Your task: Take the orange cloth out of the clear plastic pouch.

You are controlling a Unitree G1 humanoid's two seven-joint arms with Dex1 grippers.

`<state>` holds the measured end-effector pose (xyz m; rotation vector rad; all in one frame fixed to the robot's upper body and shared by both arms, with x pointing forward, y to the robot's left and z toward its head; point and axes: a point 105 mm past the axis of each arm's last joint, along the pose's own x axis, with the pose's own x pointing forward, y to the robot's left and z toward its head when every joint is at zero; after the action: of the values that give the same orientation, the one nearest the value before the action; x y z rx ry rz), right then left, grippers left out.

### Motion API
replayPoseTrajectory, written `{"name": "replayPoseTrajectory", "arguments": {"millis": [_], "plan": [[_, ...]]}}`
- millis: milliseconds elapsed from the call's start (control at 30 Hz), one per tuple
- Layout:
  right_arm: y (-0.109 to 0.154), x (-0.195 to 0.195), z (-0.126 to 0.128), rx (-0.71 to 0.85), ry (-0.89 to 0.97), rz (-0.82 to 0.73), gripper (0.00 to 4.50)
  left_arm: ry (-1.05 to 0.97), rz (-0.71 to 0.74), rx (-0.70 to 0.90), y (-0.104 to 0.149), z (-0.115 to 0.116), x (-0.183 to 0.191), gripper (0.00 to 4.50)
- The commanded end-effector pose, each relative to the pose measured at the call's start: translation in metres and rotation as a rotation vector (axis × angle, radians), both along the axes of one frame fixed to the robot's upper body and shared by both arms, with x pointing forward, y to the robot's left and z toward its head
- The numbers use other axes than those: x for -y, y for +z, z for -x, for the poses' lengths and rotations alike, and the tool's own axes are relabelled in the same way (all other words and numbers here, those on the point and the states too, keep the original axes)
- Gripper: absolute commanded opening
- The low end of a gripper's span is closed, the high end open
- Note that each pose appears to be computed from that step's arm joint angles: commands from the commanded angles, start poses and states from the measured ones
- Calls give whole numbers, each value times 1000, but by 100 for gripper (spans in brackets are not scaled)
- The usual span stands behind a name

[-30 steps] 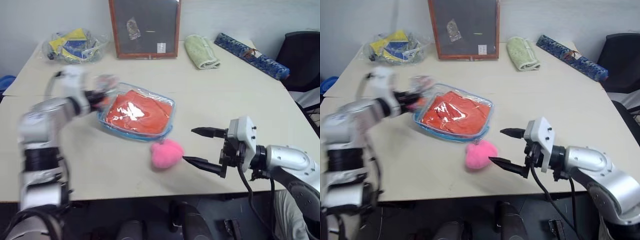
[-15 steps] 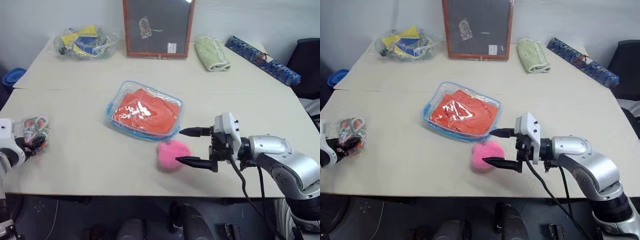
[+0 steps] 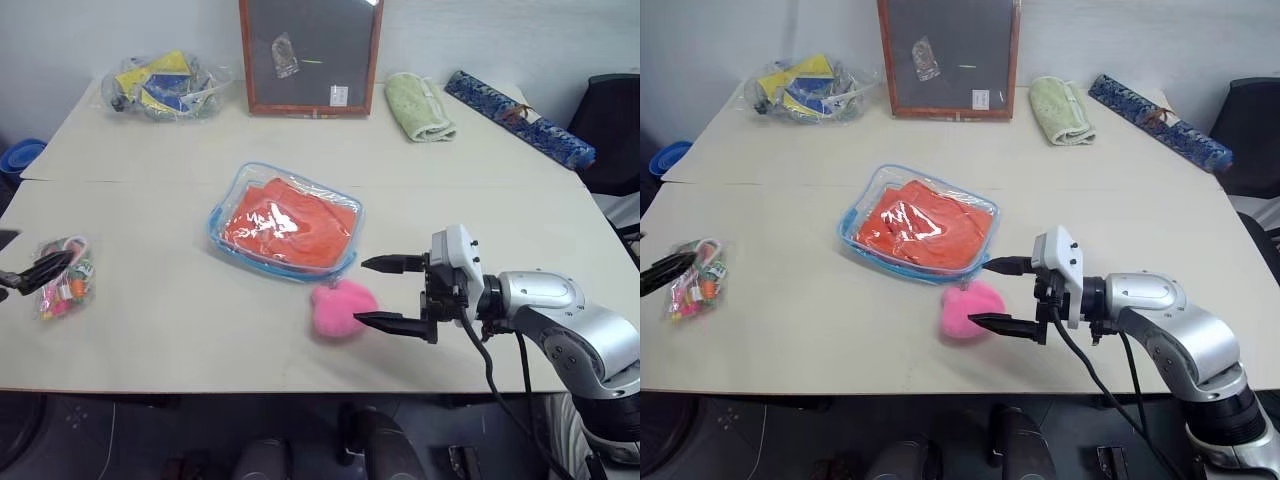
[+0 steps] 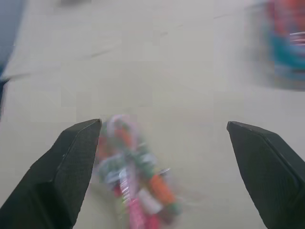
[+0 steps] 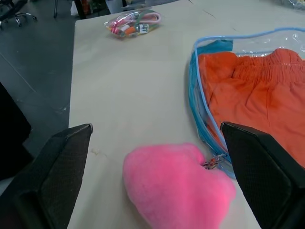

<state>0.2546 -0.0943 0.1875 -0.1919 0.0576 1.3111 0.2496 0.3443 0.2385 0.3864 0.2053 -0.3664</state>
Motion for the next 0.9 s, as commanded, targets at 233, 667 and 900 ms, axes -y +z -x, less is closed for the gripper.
{"name": "replayPoseTrajectory", "arguments": {"millis": [233,667,900], "plan": [[9,5,7,47,-69,-13,450,-431,-644,59,-14,-68,64,449],[6,14,17,60,-187,-29,450,-772,-913,174,-39,-131,122,449],[4,18,21,62,-230,-26,450,-802,-901,175,-51,-137,129,325]]}}
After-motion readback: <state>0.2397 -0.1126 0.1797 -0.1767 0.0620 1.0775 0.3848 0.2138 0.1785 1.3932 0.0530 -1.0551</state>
